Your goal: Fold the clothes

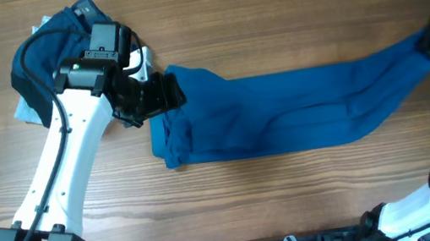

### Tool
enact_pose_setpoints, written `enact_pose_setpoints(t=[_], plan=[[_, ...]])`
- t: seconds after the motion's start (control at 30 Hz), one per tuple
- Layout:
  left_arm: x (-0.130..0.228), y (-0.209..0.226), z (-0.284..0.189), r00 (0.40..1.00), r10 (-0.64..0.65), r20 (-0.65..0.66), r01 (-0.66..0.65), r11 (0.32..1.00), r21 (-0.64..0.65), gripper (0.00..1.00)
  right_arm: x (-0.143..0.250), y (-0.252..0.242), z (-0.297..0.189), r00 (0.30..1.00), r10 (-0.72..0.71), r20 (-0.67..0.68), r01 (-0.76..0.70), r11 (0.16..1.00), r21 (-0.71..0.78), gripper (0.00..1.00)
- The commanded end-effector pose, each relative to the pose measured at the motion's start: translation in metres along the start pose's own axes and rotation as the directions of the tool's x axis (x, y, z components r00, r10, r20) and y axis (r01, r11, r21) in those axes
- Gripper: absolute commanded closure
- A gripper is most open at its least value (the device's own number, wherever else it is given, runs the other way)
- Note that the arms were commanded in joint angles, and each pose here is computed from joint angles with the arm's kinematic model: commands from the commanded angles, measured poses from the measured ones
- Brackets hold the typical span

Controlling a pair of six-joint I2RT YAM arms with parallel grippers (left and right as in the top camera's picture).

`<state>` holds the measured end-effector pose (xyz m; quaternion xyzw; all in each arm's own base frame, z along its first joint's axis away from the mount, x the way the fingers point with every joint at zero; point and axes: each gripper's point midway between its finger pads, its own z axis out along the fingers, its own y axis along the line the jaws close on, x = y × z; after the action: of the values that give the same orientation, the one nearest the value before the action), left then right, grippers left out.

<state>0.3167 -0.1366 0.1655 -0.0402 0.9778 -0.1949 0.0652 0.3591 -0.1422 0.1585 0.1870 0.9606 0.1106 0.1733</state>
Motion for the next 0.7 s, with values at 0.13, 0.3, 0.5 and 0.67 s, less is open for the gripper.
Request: enact_pose_setpoints(t=[0.13,0.3,0.5,0.67], plan=[[-0.005,0.001,-0.008,0.999,0.007,0.033,-0.007,1.000,-0.007,0.16,0.059,0.098,0.020,0.949,-0.218,-0.229,0.222,0.975,-0.010,0.96],[-0.005,0.001,-0.008,0.999,0.008,0.034,-0.007,1.000,-0.008,0.16,0.116,0.152,0.041,0.868,-0.345,-0.358,0.362,0.932,-0.020,0.96],[-0.005,0.001,-0.008,0.999,0.008,0.034,-0.007,1.000,-0.008,0.16,0.167,0.189,0.071,0.809,-0.430,-0.401,0.441,0.895,-0.071,0.73],[-0.006,0.004,-0.008,0.999,0.007,0.040,-0.006,1.000,-0.025,0.15,0.177,0.221,0.069,0.779,-0.521,-0.349,0.487,0.853,-0.188,0.52]])
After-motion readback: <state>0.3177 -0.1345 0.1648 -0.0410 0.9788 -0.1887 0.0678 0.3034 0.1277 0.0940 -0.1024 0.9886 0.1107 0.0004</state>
